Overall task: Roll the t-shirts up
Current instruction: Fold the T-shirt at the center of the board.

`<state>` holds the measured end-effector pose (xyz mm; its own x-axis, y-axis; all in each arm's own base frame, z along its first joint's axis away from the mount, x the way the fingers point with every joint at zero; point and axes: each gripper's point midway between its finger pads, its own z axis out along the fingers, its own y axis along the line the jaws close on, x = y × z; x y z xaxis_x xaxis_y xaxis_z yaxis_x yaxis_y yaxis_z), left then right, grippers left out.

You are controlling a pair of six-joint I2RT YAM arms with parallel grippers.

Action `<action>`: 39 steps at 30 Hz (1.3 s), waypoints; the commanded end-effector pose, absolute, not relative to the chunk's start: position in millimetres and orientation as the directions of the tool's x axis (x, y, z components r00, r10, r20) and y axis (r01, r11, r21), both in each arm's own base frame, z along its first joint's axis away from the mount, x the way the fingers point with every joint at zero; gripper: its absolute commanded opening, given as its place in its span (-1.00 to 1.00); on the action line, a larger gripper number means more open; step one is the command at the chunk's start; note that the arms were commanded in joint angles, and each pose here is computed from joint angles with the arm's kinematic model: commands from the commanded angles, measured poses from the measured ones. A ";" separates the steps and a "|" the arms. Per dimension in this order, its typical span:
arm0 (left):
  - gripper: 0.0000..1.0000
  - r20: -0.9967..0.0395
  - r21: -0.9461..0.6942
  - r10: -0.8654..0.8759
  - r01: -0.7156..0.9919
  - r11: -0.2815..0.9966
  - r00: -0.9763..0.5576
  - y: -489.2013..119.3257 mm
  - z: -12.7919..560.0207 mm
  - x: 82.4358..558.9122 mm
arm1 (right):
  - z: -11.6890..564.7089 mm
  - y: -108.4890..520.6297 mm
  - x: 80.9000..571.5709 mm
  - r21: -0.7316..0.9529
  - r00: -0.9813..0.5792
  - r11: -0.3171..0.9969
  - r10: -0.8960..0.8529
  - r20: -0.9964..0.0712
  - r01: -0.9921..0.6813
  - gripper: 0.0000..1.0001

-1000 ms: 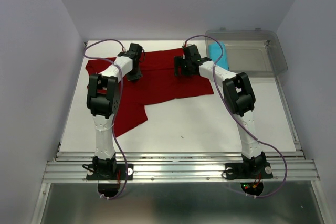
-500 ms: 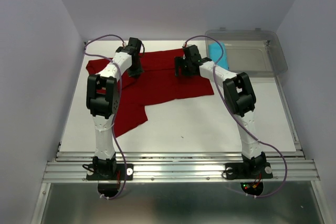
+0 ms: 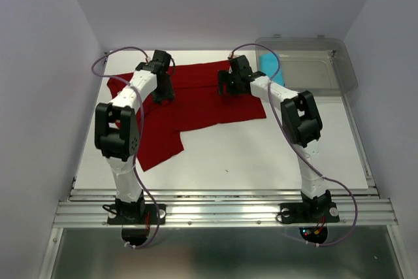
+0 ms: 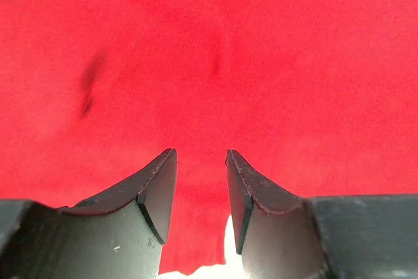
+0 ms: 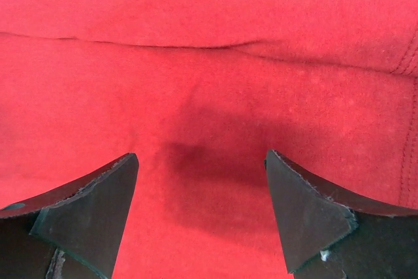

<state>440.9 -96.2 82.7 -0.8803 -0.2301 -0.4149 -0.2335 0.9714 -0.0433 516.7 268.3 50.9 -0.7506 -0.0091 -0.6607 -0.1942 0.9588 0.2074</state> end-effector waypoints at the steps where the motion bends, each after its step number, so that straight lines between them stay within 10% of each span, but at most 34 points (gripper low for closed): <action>1: -0.06 -0.500 -0.076 -0.295 -0.298 0.952 -0.814 -78.5 140.3 401.1 | 108.5 276.5 522.0 0.248 -0.681 0.940 0.023 -0.732 -0.234 0.69; 16: -0.08 -0.179 -0.057 -0.660 -0.662 0.748 -0.730 -46.6 34.2 204.5 | 142.1 304.6 496.0 0.281 -0.654 0.899 -0.007 -0.757 -0.335 0.71; 33: 0.00 -0.178 -0.087 -0.698 -0.695 0.713 -0.694 -51.1 21.8 209.5 | 151.7 306.4 486.7 0.309 -0.650 0.894 0.026 -0.759 -0.325 0.72; 39: -0.36 -0.170 -0.095 -0.700 -0.695 0.713 -0.694 -53.5 9.5 212.5 | 150.8 304.3 483.5 0.309 -0.654 0.895 0.027 -0.756 -0.321 0.72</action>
<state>210.3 -54.0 14.1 -0.6968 -0.6990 -0.1610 -0.6948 0.7135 -0.0903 480.3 299.6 112.1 -0.7139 -0.0133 -0.7001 -0.2983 0.9104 0.2869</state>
